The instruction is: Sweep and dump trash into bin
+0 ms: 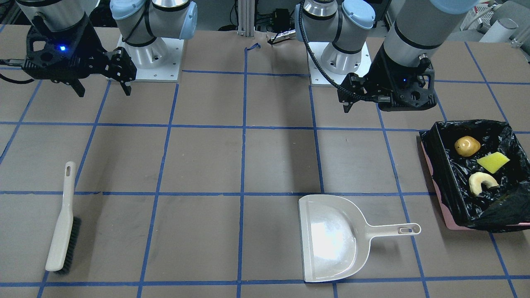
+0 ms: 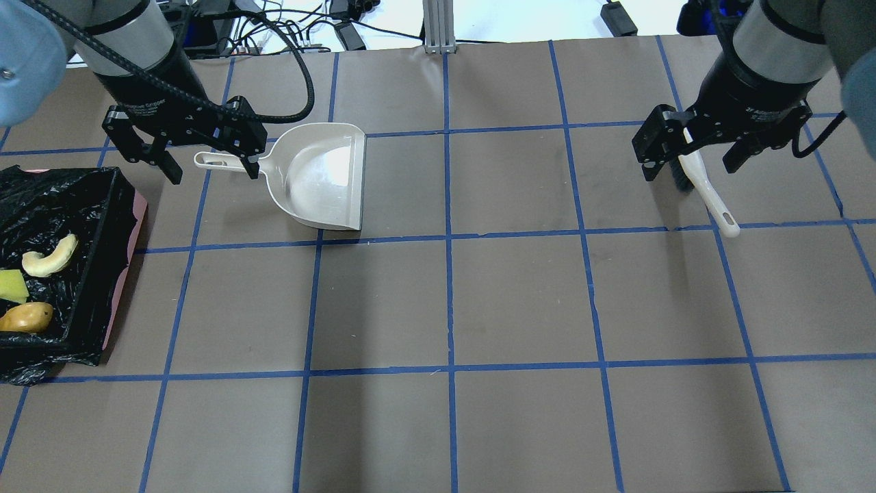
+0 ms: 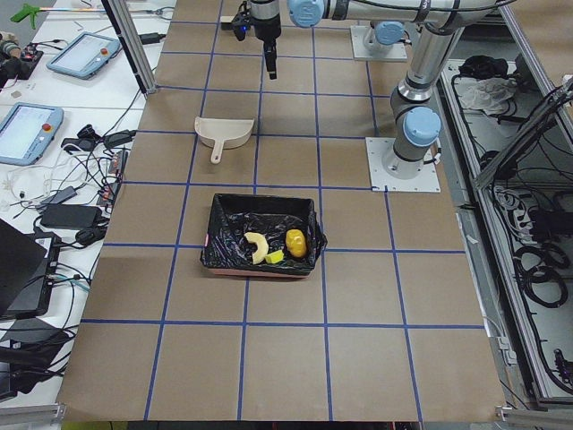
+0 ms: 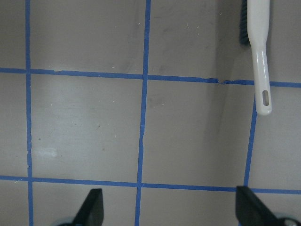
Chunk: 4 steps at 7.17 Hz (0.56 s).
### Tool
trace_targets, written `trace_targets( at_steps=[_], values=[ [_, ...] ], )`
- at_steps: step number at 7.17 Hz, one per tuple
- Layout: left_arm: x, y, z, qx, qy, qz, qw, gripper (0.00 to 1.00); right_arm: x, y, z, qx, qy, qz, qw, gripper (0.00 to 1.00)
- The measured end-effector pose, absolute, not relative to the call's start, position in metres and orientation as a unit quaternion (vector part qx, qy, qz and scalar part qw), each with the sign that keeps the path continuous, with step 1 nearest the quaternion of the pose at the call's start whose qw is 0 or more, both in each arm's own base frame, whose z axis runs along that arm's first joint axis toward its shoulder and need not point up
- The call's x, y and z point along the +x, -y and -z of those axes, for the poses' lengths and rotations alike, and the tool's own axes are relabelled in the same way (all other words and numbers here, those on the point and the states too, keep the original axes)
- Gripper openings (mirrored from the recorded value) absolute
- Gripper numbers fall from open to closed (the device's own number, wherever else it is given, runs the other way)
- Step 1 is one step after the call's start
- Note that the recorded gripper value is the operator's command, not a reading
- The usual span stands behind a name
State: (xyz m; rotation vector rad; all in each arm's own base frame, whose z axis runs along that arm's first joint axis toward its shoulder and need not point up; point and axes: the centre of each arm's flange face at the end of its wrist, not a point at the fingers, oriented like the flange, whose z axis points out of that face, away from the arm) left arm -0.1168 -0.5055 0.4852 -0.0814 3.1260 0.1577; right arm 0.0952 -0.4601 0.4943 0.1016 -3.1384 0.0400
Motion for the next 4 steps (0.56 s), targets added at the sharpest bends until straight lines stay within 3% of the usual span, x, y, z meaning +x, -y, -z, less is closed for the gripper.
trace_targets(
  at_steps=[4],
  values=[
    [-0.1186,0.5087,-0.4825,-0.022,-0.999,-0.046,-0.004,1.0,0.0958,0.4609,-0.4948,0.031,0.999,-0.016,-0.003,1.0]
  ],
)
